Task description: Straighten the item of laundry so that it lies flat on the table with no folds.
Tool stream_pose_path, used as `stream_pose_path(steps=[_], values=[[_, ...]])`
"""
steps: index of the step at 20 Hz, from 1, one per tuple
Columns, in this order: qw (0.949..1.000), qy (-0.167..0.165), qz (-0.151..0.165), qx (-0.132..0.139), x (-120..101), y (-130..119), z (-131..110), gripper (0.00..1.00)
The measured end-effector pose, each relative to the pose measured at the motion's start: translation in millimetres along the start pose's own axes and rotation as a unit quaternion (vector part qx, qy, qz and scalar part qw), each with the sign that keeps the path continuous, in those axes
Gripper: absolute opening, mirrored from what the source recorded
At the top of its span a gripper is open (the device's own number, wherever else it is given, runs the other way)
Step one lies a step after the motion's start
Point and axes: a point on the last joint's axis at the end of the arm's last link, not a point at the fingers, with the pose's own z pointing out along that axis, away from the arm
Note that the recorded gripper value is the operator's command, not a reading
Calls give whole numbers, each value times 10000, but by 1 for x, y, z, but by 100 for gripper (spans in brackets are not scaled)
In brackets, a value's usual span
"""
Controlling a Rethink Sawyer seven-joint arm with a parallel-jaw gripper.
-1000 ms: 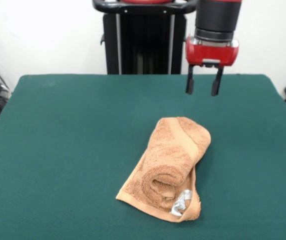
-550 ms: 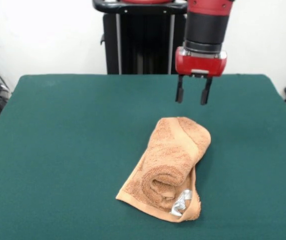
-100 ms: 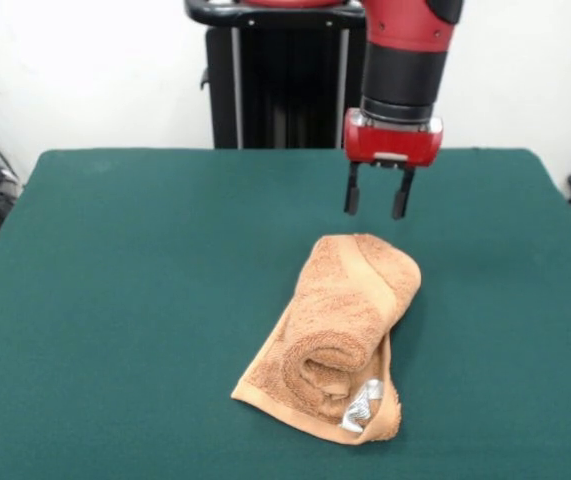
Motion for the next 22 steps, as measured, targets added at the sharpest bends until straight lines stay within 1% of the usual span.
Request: stream_pose_path(steps=[2, 6, 10, 15, 22], values=[[9999, 113, -24, -30, 8, 4, 9, 100], [9997, 200, -66, -87, 17, 12, 20, 100], [9996, 246, -84, -93, 25, 15, 29, 100], [9996, 257, -120, -81, 31, 15, 35, 100], [9997, 190, -142, -75, 29, 16, 35, 100]])
